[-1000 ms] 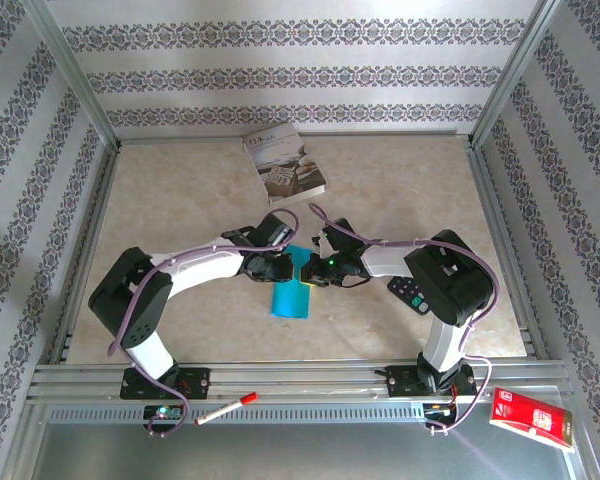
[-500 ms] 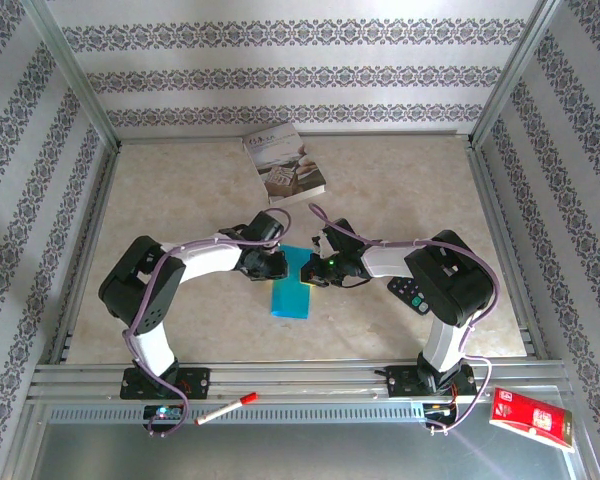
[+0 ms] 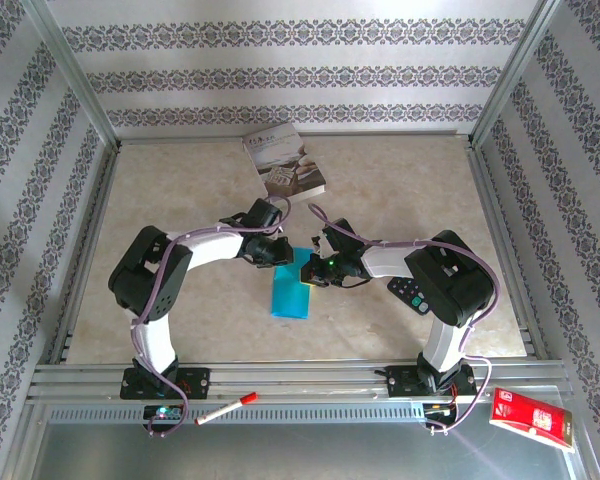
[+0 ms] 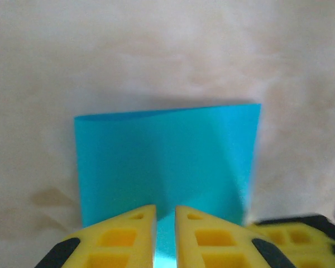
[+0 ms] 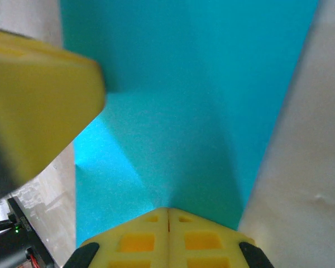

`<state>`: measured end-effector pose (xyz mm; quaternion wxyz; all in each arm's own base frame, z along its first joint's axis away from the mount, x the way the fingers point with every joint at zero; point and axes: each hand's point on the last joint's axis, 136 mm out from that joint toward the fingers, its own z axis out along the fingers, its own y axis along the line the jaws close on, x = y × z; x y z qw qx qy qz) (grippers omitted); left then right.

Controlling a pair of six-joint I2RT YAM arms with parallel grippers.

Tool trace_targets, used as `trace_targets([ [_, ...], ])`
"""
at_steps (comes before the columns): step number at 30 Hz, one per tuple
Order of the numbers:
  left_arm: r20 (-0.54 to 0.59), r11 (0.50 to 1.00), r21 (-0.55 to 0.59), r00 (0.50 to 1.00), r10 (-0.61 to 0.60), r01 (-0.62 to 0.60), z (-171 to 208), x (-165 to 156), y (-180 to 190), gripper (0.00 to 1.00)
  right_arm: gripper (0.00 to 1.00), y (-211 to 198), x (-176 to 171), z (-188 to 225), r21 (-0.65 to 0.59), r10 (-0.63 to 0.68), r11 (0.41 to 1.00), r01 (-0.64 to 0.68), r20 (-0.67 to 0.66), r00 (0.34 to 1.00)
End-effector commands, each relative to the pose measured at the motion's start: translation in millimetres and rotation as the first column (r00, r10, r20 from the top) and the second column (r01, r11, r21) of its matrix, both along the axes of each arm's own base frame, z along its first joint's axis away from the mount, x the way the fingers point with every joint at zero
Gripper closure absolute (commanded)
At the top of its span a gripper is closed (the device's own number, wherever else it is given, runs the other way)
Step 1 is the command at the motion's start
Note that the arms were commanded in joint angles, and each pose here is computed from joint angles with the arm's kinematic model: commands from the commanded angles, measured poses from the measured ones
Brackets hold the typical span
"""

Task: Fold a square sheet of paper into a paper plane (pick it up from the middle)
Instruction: First fold in half a square sheet of paper at the center of the table.

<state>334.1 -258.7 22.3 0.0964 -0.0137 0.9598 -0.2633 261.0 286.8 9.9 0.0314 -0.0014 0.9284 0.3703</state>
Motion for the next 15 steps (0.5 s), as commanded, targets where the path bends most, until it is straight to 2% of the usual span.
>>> trace_targets([
  [1,0.002,1.000,0.006,1.000,-0.004,0.004,-8,10,8,0.84,1.00,-72,-48,-76,-0.353,-0.083,0.935,0.017,-0.170,0.982],
  [4,-0.004,1.000,0.012,1.000,0.010,-0.010,-10,13,18,0.84,1.00,-74,-50,-77,-0.359,-0.085,0.933,0.017,-0.173,0.981],
  [7,0.018,1.000,-0.015,1.000,0.025,-0.025,5,17,23,0.83,1.00,-75,-51,-78,-0.361,-0.086,0.932,0.017,-0.176,0.981],
  [11,0.056,0.994,-0.106,0.998,0.014,-0.008,37,17,8,0.80,1.00,-75,-49,-77,-0.360,-0.087,0.933,0.019,-0.172,0.981],
  [15,0.045,0.989,-0.151,0.999,0.011,-0.004,38,18,-3,0.79,1.00,-73,-48,-77,-0.357,-0.085,0.934,0.019,-0.170,0.982],
])
